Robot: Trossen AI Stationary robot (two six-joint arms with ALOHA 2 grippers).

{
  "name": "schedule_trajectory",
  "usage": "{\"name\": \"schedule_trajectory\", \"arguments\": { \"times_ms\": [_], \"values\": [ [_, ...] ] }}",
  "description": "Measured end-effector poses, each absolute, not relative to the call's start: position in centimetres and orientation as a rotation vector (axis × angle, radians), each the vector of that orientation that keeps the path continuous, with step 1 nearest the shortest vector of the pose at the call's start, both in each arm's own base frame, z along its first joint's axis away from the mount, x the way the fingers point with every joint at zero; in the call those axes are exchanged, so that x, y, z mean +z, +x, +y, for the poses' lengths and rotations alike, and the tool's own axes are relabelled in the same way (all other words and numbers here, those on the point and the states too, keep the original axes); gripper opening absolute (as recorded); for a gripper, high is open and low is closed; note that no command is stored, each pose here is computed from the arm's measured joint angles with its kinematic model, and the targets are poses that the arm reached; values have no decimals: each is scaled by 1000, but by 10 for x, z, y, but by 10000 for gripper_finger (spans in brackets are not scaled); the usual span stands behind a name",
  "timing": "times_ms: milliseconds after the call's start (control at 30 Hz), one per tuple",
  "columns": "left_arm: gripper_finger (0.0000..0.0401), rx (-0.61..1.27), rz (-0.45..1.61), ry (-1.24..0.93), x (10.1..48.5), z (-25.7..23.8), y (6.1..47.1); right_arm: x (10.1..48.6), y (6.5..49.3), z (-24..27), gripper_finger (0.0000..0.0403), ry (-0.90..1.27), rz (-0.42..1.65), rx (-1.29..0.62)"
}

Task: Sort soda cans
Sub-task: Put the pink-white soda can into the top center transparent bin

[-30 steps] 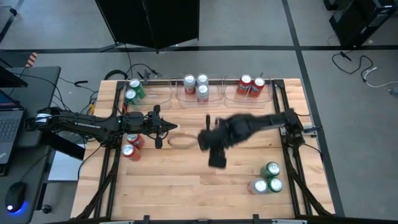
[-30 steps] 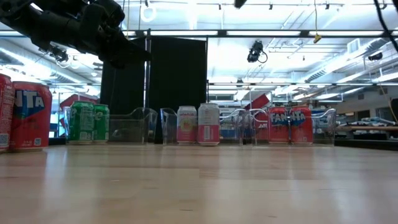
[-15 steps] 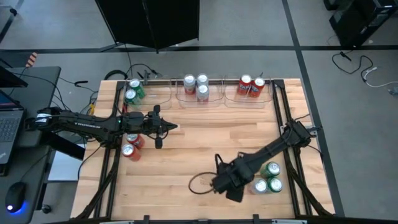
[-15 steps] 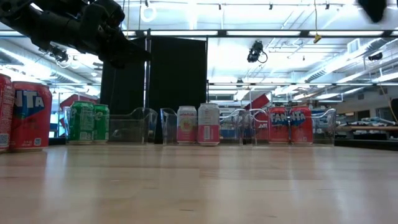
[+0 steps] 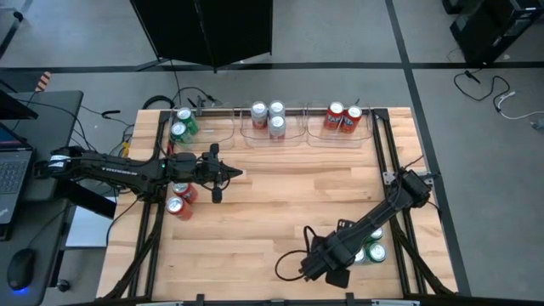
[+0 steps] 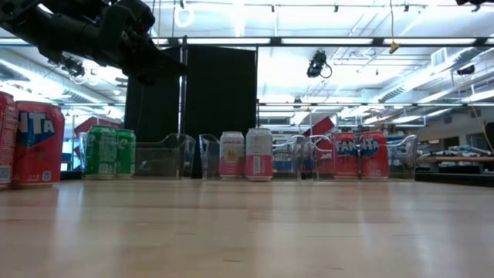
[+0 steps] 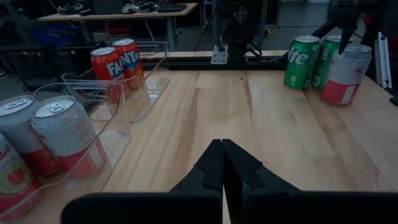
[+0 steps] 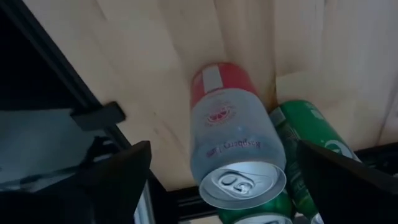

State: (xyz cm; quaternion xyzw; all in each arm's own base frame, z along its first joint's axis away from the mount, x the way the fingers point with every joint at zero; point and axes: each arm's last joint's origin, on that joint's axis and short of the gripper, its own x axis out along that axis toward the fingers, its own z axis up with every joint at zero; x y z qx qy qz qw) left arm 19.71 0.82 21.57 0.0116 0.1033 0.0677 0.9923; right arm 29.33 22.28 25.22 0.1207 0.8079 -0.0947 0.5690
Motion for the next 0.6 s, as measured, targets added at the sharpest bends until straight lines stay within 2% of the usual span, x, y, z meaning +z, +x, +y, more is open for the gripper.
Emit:
{"name": "schedule_trajectory", "arguments": {
  "times_ms": [333, 500, 600],
  "values": [
    [1, 136, 207, 23, 216, 8, 197, 226, 277, 225, 376, 172, 2005, -197],
    [1, 136, 206, 20, 216, 8, 197, 214, 268, 225, 360, 160, 2069, -211],
    [1, 138, 206, 5, 216, 8, 197, 209, 265, 223, 336, 172, 2105, -216]
  ]
}}
